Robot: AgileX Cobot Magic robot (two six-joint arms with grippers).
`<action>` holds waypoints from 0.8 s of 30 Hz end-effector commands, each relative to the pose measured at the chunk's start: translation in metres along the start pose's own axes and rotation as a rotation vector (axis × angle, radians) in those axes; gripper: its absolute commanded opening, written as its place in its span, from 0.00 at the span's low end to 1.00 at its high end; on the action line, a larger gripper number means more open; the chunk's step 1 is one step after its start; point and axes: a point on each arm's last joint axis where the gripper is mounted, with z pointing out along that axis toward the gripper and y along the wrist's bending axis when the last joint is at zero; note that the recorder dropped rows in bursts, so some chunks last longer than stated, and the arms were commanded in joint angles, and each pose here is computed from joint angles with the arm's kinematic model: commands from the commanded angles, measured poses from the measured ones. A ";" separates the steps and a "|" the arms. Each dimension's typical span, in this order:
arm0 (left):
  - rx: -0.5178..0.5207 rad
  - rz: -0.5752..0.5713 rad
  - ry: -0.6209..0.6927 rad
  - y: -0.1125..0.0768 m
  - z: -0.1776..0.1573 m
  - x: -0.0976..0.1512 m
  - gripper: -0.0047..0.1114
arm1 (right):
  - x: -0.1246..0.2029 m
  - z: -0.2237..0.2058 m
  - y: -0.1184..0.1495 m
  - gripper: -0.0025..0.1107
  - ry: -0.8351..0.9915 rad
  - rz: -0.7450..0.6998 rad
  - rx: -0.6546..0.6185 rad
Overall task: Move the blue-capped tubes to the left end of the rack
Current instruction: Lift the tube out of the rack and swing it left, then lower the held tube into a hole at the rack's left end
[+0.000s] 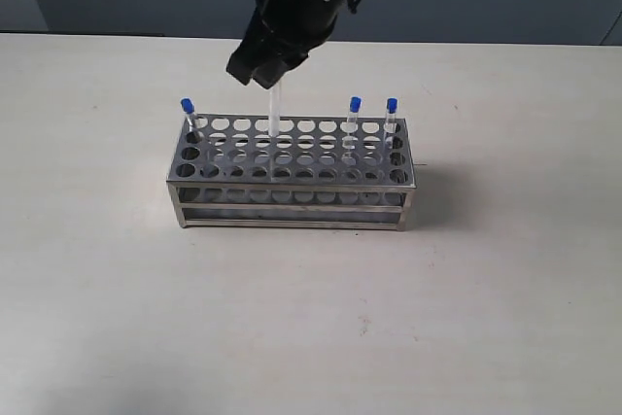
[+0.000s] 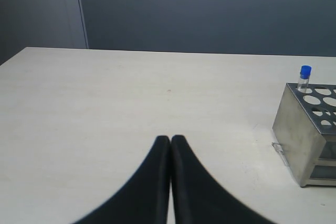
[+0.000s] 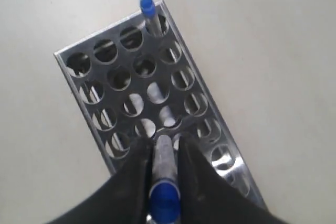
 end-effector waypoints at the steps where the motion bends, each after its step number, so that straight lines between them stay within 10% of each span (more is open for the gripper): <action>1: 0.005 -0.001 -0.006 0.000 0.000 -0.001 0.05 | -0.017 0.001 0.011 0.02 -0.118 -0.115 0.041; 24: 0.004 -0.001 -0.004 0.000 0.000 -0.001 0.05 | -0.025 0.067 0.022 0.02 -0.170 -0.190 -0.014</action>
